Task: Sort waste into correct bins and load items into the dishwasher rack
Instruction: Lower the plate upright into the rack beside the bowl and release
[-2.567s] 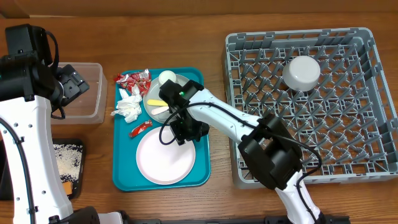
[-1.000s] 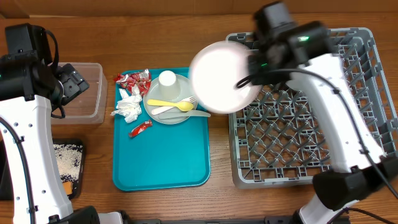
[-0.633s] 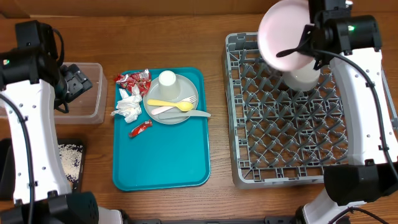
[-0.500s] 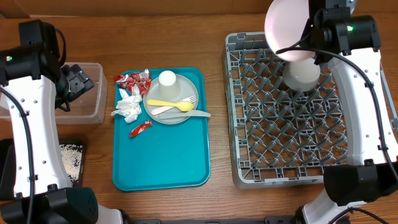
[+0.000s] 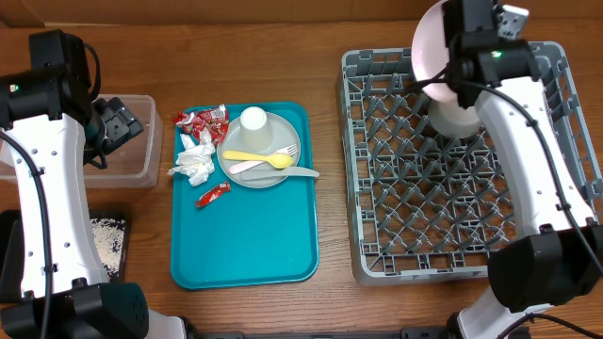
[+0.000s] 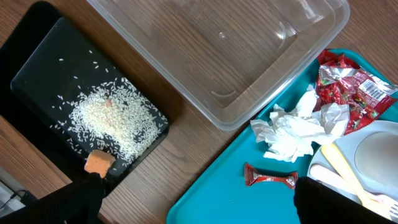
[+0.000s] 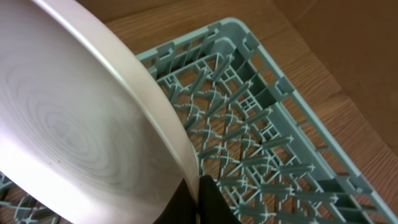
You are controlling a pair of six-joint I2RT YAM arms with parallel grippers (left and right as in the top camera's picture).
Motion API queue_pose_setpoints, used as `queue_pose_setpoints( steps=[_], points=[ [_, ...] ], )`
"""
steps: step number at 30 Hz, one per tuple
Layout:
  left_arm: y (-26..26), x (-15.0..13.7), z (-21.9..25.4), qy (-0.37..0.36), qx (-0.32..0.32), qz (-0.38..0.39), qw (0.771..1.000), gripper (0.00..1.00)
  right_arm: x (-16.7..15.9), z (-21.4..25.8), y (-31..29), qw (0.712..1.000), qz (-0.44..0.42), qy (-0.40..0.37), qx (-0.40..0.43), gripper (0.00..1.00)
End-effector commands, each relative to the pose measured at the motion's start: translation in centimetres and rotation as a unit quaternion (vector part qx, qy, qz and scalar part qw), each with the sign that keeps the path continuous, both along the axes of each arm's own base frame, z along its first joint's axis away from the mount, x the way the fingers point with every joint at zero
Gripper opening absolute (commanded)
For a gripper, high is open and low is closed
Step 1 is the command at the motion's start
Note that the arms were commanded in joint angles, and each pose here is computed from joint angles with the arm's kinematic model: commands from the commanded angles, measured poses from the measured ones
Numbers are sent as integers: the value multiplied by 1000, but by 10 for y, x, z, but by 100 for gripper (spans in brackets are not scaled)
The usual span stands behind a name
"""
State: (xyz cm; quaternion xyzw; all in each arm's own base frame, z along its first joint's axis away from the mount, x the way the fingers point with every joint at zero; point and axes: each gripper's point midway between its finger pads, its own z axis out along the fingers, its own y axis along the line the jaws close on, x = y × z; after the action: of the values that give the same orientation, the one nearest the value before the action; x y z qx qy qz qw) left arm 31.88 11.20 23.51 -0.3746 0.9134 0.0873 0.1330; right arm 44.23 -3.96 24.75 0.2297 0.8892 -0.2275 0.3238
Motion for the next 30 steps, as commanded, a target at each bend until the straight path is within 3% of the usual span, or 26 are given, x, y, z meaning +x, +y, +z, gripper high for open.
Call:
queue_pose_setpoints(
  steps=[1, 30],
  points=[
    [0, 1, 1, -2, -4, 7, 1000, 100, -6, -7, 8, 1000, -26, -15, 0, 4],
    [-1, -1, 0, 3, -5, 8, 1000, 100, -24, -54, 22, 997, -53, -6, -47, 4]
  ],
)
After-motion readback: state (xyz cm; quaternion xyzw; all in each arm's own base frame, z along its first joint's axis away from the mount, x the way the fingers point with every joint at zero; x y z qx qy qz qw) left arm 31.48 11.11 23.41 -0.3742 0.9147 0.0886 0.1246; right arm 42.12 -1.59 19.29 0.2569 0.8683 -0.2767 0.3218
